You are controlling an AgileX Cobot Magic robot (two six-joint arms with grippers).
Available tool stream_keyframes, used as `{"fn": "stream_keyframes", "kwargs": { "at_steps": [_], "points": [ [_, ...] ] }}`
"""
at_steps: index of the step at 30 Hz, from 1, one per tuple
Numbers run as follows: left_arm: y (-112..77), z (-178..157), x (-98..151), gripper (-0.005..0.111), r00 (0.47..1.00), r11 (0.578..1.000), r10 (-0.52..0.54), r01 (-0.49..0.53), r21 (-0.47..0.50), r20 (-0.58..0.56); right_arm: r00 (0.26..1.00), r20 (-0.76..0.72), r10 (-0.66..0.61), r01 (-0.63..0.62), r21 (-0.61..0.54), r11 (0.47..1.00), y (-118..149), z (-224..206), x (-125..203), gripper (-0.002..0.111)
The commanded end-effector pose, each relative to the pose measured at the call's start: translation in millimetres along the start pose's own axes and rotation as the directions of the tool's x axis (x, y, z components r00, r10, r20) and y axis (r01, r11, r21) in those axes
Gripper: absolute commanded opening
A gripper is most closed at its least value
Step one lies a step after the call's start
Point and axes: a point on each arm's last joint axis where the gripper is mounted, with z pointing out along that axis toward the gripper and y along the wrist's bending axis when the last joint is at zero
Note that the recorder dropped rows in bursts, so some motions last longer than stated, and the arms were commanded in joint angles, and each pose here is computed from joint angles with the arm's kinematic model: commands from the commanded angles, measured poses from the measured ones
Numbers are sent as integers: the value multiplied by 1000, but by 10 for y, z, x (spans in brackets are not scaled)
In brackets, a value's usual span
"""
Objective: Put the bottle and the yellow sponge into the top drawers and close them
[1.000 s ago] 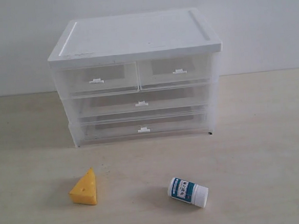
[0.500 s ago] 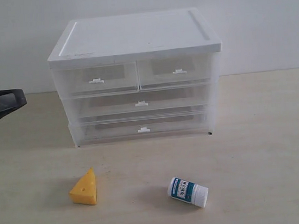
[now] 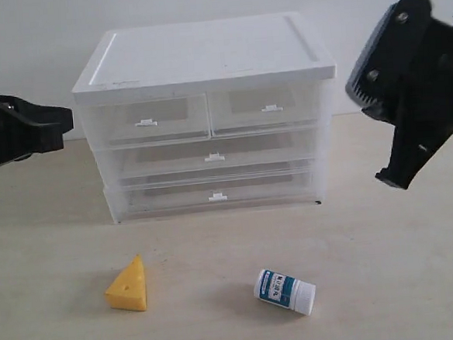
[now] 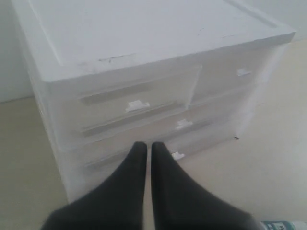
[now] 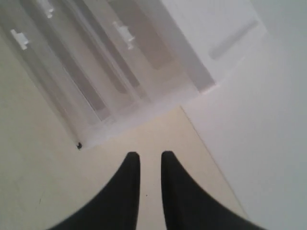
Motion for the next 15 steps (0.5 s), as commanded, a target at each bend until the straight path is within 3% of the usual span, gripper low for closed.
{"fn": "stream_keyframes", "kwargs": {
  "at_steps": [1,4,8,11,15],
  "points": [
    [25,104,-22,4,998,998,50,-51,-43,-23,991,63,-120,121,-8,993,39,131,-272,13],
    [35,111,-34,4,997,996,68,-69,-53,-23,975,-55,-215,219,86,972,-158,130,-481,13],
    [32,110,-56,4,997,996,79,-80,-50,-17,926,-177,-334,373,293,880,-297,47,-639,13],
    [38,109,-56,4,996,995,86,-87,-57,-18,894,-145,-424,446,373,813,-161,24,-843,13],
    [38,109,-69,4,996,995,87,-88,-57,-14,894,-167,-416,448,363,817,186,155,-939,13]
  ]
}}
